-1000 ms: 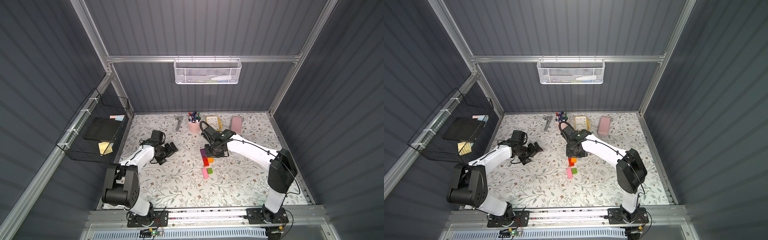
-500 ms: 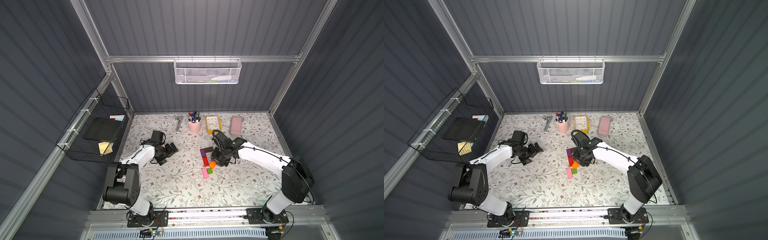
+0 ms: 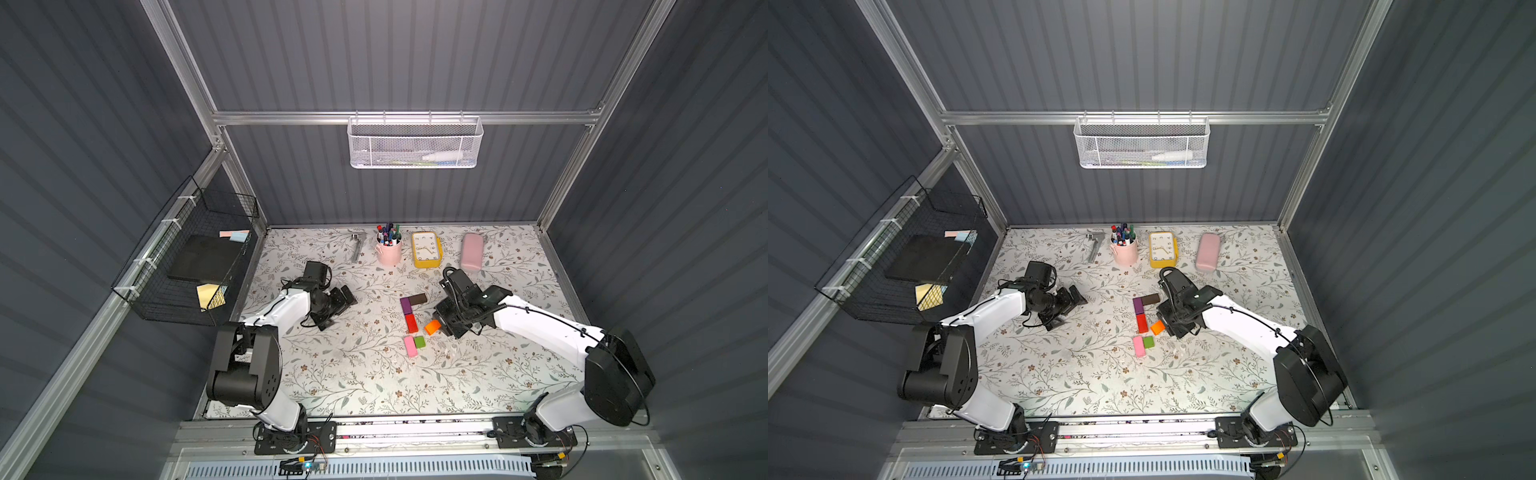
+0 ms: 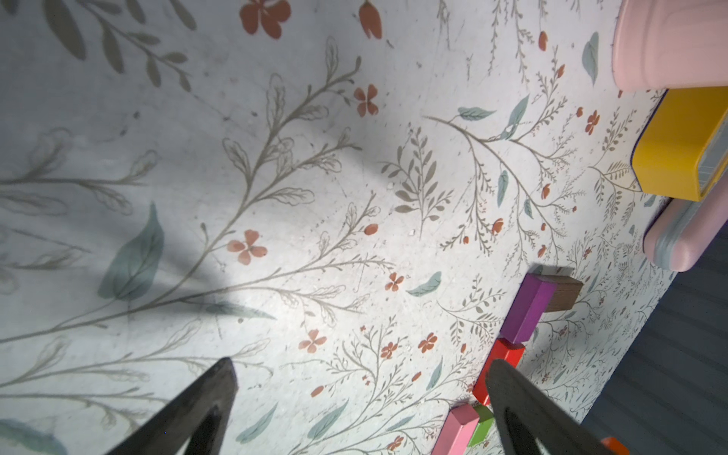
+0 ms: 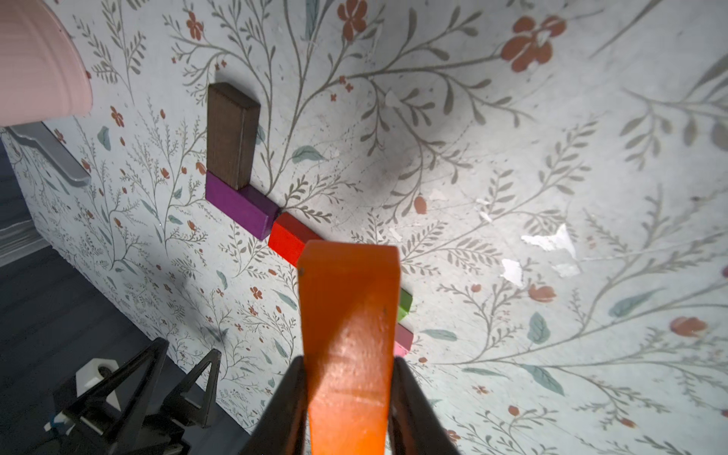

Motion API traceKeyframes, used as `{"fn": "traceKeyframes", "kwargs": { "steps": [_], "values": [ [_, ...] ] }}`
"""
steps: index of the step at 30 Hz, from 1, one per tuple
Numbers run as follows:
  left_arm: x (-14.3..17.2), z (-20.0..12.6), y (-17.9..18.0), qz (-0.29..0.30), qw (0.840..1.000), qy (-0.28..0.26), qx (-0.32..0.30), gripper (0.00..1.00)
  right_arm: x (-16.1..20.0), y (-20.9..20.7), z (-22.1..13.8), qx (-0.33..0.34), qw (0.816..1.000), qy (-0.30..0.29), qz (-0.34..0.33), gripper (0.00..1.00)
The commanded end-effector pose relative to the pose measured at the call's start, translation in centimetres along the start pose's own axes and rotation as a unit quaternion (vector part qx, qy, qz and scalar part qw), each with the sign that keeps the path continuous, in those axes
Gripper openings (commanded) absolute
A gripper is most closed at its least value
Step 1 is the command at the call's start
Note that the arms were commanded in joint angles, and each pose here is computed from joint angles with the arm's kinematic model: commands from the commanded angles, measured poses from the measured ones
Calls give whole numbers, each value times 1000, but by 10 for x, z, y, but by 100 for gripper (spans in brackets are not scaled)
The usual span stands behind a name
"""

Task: Assemble the number 6 with building blocks
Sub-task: Assemble the building block at the center of the board.

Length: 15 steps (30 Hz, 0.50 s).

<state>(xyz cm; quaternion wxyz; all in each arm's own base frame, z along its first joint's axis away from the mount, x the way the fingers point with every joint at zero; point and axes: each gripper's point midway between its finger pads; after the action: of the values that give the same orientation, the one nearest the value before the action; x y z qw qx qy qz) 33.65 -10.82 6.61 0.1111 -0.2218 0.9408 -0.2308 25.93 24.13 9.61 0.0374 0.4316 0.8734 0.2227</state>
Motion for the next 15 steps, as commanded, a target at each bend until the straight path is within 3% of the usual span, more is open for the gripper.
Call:
{"fn": "traceKeyframes", "kwargs": {
  "steps": [1, 15],
  "values": [
    [-8, -3, -2, 9, 1000, -5, -1, 99, -2, 0, 7, 25, 997, 5, 70, 27],
    [-10, -11, -1, 12, 1000, -17, -11, 99, 0, 13, 23, 58, 989, 24, 132, 25]
  ]
}}
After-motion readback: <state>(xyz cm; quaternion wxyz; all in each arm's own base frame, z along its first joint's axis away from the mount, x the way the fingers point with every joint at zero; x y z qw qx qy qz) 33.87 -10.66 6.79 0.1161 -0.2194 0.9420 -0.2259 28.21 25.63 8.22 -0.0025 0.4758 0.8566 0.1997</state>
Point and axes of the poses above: each gripper's point midway between its finger pads, its own z axis out along the fingers, its own y axis along the line the jaws close on, x = y × z, and after that the axes turned 4 degrees about z, right-handed
